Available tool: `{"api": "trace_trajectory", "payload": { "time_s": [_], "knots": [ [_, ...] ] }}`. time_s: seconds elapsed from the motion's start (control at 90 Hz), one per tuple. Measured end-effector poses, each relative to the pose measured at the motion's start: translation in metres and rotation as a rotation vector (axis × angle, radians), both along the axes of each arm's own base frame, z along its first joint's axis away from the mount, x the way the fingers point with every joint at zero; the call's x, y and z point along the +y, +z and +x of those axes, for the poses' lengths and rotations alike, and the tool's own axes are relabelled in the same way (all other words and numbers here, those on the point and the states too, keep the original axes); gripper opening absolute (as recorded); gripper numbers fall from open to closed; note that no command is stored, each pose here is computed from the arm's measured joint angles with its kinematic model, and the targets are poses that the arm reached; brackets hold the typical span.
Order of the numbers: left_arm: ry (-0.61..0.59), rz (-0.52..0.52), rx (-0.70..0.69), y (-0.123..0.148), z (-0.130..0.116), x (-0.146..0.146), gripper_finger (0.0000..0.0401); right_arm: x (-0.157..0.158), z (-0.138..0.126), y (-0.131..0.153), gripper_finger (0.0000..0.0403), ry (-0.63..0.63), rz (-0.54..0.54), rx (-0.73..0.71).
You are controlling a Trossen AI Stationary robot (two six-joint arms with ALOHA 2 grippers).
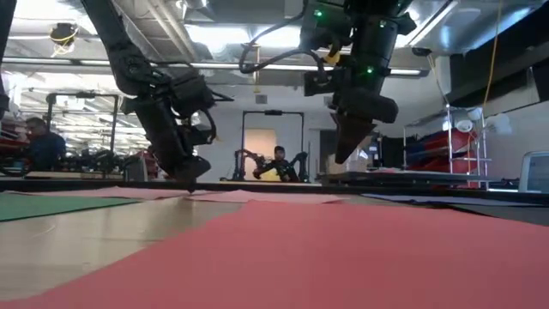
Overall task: Organize paper
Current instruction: Stack the pink paper on top of the pink paper
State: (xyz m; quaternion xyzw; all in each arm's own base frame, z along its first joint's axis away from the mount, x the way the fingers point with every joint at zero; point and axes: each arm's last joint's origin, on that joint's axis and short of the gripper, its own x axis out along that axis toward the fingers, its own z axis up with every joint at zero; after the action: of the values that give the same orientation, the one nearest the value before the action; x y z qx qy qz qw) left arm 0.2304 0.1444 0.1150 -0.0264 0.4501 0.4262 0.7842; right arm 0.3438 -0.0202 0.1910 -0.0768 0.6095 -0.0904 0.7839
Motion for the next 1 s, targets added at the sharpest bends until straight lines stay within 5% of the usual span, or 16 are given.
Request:
{"api": "trace_trajectory", "payload": {
  "time_s": [0.356, 1.0],
  "knots": [
    [-0.126, 0.047, -0.087, 0.032, 0.018, -0.015, 0.0, 0.0, 0.0, 0.0, 0.0, -0.002, -0.007, -0.004],
    [-0.14, 0.0, 0.066, 0.005, 0.019, -0.006, 0.0, 0.0, 0.001, 0.0, 0.0, -0.001, -0.007, -0.008]
  ]
}}
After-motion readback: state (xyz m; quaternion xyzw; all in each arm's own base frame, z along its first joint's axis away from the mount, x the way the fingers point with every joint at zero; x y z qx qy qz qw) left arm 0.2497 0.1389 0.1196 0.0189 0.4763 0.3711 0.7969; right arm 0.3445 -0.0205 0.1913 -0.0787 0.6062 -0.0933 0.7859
